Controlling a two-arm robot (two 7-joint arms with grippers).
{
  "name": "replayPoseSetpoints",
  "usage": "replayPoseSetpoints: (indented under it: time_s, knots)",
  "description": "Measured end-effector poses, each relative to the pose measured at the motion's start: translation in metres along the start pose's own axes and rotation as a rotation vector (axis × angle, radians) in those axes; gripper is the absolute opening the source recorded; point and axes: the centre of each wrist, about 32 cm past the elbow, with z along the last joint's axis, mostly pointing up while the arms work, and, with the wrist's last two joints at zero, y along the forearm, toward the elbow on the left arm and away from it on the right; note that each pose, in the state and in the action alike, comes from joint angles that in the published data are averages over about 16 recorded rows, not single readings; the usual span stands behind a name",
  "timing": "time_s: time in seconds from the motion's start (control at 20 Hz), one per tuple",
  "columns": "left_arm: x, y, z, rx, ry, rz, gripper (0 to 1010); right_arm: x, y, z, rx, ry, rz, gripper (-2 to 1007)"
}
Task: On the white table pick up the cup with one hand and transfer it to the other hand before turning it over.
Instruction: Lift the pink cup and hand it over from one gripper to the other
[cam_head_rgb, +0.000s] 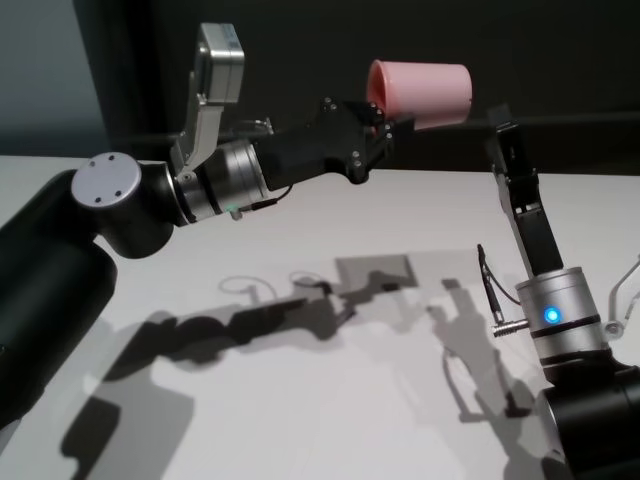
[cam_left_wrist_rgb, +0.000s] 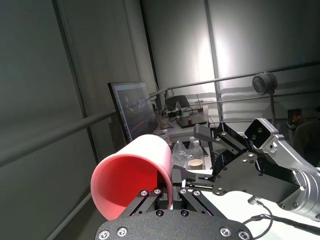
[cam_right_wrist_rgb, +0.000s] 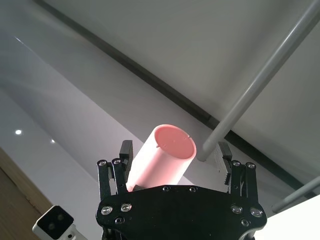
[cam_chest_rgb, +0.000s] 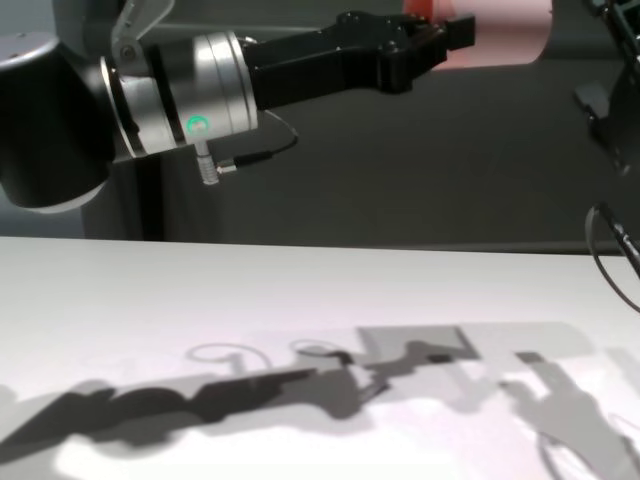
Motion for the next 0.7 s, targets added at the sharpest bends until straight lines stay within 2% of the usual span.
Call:
replayPoseSetpoints:
  time_s: [0.7]
  knots:
    - [0.0000, 0.000, 0.0000, 0.000, 0.000, 0.000, 52, 0.0148, 0.0212, -0.0089, 0.009, 0.095, 0.067, 1000]
